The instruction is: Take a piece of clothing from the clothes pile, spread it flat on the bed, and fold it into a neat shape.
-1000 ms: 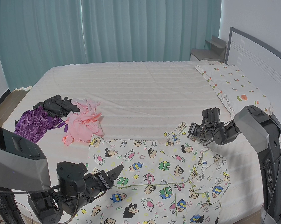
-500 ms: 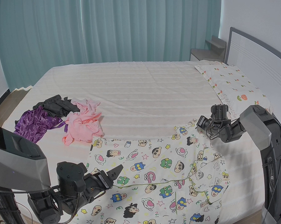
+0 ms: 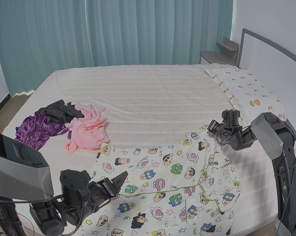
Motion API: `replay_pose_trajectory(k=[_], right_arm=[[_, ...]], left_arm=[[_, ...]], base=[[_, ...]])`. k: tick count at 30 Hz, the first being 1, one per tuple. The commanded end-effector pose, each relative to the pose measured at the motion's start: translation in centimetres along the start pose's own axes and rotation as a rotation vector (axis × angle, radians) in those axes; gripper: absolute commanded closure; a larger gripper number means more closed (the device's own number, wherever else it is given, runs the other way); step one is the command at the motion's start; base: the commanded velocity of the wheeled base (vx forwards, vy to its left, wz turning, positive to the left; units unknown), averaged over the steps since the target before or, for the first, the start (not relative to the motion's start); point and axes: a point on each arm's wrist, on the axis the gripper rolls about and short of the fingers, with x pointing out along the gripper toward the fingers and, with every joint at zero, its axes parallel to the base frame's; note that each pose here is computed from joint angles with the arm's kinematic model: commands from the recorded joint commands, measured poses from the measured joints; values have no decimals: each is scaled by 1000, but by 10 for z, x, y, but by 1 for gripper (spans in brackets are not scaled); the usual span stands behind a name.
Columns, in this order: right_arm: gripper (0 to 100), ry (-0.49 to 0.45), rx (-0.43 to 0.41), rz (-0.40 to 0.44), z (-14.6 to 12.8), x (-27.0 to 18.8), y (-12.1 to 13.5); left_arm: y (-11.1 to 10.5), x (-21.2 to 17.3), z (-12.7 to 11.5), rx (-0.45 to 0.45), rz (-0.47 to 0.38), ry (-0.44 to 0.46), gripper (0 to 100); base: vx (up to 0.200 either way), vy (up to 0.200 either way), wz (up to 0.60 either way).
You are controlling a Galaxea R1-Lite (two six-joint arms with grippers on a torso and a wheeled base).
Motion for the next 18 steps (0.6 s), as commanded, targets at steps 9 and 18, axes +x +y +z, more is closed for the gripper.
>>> replay_pose_trajectory(k=[9, 18], right_arm=[[0, -11, 15, -2, 0, 2, 1], [0, 4, 31, -39, 30, -53, 3]], left_arm=[[0, -1, 0, 0, 2, 0, 0], [-1, -4, 2, -2, -7, -6, 0]], base=[[0, 0, 0], [0, 0, 0]])
